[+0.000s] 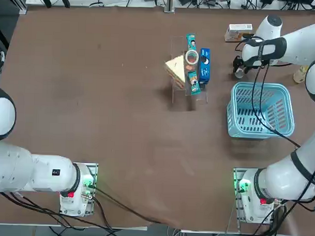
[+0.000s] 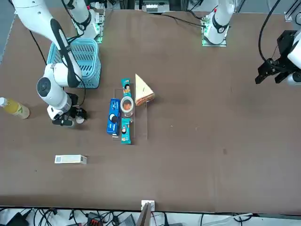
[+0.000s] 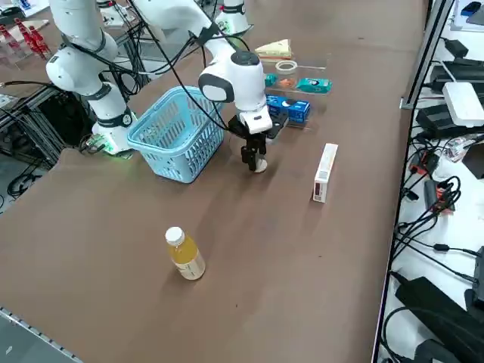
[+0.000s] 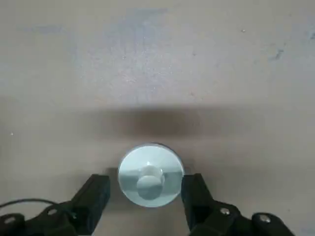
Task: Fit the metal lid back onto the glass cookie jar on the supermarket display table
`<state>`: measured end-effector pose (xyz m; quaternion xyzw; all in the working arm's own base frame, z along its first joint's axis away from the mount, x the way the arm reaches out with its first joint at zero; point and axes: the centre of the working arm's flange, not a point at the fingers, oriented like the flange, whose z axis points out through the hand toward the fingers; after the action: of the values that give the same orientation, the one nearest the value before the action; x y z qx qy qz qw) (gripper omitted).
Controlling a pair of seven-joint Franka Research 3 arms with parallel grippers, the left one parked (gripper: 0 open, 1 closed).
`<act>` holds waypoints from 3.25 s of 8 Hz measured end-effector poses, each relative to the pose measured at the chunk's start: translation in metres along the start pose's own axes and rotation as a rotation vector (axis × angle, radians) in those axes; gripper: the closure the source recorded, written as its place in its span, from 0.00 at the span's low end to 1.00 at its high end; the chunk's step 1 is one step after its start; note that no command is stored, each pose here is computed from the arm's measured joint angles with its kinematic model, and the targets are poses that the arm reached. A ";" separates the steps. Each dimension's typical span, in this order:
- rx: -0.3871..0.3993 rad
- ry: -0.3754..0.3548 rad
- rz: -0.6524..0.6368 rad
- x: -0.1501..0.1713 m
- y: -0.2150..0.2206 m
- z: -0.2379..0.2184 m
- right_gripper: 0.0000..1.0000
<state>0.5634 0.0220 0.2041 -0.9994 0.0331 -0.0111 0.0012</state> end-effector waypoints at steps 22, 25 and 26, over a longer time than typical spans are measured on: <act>0.036 0.017 0.349 -0.061 -0.328 -0.220 0.74; 0.019 0.012 0.347 -0.056 -0.347 -0.199 0.74; 0.021 0.013 0.349 -0.053 -0.349 -0.198 0.74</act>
<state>0.5295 0.3733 0.4018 -0.9783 0.2058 -0.0175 0.0131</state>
